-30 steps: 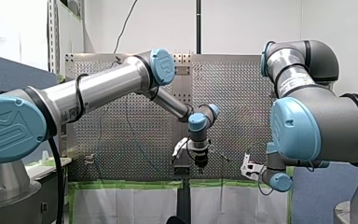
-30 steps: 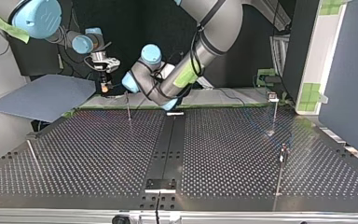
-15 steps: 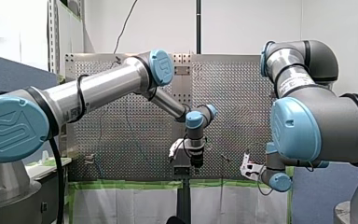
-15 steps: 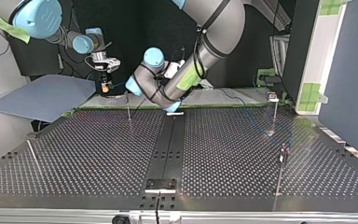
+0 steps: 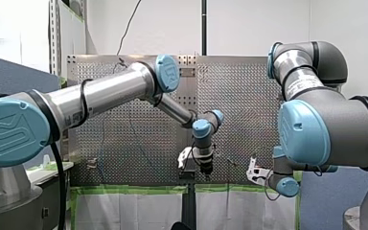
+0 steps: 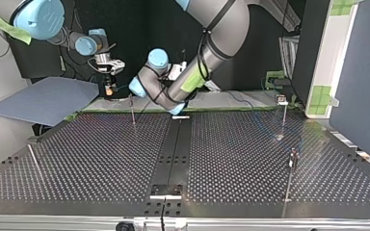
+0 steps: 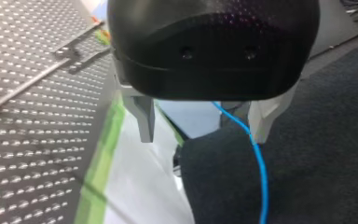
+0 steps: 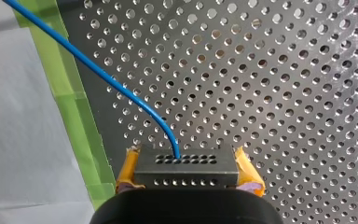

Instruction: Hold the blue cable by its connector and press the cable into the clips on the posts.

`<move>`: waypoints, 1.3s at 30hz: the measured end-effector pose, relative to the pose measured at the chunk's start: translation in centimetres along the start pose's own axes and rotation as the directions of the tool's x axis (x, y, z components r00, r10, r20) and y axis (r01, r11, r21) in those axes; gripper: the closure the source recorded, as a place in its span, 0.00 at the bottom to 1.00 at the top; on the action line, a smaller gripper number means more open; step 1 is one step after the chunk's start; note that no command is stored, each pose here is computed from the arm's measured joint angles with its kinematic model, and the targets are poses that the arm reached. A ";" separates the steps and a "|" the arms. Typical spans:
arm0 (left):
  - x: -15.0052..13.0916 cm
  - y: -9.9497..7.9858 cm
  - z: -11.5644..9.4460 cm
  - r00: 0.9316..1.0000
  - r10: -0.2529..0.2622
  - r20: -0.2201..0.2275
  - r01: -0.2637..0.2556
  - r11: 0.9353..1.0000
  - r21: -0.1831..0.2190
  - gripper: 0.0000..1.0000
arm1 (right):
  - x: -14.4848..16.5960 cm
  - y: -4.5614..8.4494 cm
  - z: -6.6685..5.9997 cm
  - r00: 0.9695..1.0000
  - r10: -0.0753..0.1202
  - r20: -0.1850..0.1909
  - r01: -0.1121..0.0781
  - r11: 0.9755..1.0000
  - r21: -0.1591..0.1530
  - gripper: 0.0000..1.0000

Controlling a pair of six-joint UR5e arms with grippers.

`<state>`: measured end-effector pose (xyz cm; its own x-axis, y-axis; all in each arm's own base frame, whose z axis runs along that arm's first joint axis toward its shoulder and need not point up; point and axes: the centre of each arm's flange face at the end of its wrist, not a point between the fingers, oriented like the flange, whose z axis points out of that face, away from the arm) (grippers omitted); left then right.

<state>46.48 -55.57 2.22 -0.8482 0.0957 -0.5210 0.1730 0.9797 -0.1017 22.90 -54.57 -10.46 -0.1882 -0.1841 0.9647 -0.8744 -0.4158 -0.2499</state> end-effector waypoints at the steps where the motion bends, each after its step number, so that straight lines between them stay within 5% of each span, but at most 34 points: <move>1: 0.3 0.0 0.2 1.000 0.007 -0.005 -0.007 1.000 -0.003 0.01 | 0.0 0.0 0.0 1.000 0.000 0.000 0.000 1.000 0.000 1.00; 12: 4.6 2.5 4.4 0.996 0.033 -0.080 -0.038 0.998 -0.053 0.01 | 0.0 -0.1 0.0 1.000 0.000 0.000 0.000 1.000 0.001 1.00; 27: 7.7 0.9 8.9 0.998 0.031 -0.059 -0.031 0.999 -0.010 0.01 | 0.0 -0.1 0.0 1.000 0.001 0.001 -0.001 1.000 0.000 1.00; 39: 9.7 2.2 12.5 0.999 0.005 -0.043 -0.005 1.000 0.001 0.01 | 0.1 -0.1 0.1 1.000 0.001 -0.004 -0.001 1.000 0.001 1.00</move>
<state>44.90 -54.64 -13.65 -0.8678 0.1084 -0.4850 0.1779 0.9790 -0.0997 22.99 -54.67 -10.39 -0.1910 -0.1811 0.9647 -0.8738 -0.4164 -0.2511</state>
